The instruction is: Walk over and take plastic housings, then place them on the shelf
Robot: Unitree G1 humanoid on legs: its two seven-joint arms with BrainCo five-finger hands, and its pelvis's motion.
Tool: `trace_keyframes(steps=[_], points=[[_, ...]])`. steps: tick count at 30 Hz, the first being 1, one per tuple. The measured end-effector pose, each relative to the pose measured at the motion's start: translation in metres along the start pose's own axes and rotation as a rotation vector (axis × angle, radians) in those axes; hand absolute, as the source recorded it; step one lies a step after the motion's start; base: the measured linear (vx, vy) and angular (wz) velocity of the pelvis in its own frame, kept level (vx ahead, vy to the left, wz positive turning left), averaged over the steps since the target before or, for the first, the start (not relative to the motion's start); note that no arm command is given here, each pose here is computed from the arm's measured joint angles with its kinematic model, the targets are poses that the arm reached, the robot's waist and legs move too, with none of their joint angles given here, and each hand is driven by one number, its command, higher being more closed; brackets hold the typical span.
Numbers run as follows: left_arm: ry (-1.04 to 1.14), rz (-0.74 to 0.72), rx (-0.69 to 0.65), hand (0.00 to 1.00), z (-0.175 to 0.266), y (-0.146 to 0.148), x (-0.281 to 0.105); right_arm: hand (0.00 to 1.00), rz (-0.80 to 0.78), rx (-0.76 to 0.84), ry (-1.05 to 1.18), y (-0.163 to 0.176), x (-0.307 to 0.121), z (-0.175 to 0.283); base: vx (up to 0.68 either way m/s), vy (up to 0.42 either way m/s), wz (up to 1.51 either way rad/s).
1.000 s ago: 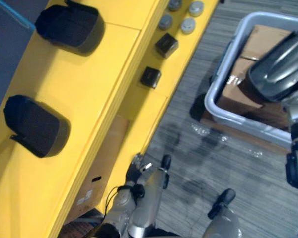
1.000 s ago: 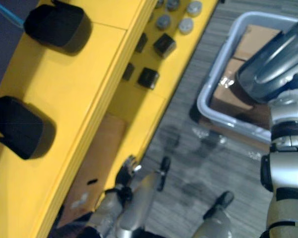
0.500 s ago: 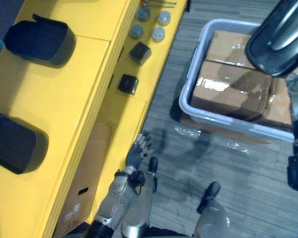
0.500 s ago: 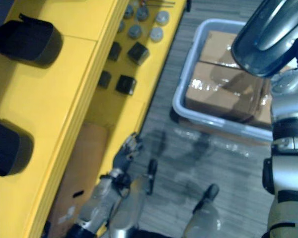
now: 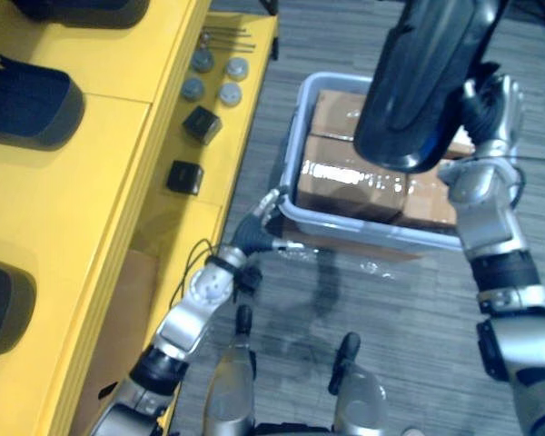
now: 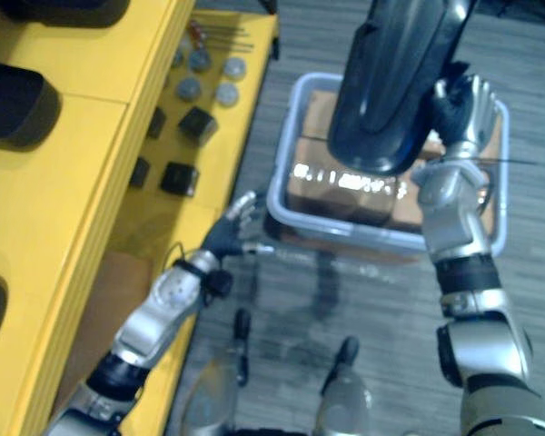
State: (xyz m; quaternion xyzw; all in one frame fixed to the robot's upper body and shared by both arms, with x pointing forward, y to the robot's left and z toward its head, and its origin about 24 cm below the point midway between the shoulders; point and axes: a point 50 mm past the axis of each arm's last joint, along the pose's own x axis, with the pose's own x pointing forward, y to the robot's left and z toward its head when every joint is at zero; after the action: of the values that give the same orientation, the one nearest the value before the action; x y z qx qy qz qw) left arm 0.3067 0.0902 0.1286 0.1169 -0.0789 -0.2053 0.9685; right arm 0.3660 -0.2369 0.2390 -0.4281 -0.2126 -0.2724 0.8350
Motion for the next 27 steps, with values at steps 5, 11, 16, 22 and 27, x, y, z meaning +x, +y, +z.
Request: trace_keyframes(steps=[5, 11, 16, 22, 27], points=[[0.099, 0.01, -0.013, 0.0, -0.011, 0.008, 0.011, 1.0, 0.069, 0.0, -0.056, 0.013, -0.015, 0.002, -0.05, -0.038, -0.11], [0.222, -0.051, -0.183, 0.0, -0.023, 0.01, 0.023, 1.0, 0.126, 0.001, -0.102, 0.024, -0.021, 0.009, 0.0, -0.007, -0.11], [0.329, -0.124, -0.382, 0.0, -0.031, 0.004, 0.026, 1.0, 0.183, -0.002, -0.156, 0.031, -0.025, 0.016, 0.0, 0.001, -0.03], [0.446, -0.175, -0.574, 0.0, -0.045, -0.006, 0.022, 1.0, 0.243, -0.033, -0.169, 0.038, -0.027, 0.016, -0.01, 0.004, -0.08], [0.451, -0.173, -0.589, 0.0, -0.046, -0.006, 0.022, 1.0, 0.301, -0.049, -0.181, 0.046, -0.031, 0.013, 0.0, 0.002, -0.03]])
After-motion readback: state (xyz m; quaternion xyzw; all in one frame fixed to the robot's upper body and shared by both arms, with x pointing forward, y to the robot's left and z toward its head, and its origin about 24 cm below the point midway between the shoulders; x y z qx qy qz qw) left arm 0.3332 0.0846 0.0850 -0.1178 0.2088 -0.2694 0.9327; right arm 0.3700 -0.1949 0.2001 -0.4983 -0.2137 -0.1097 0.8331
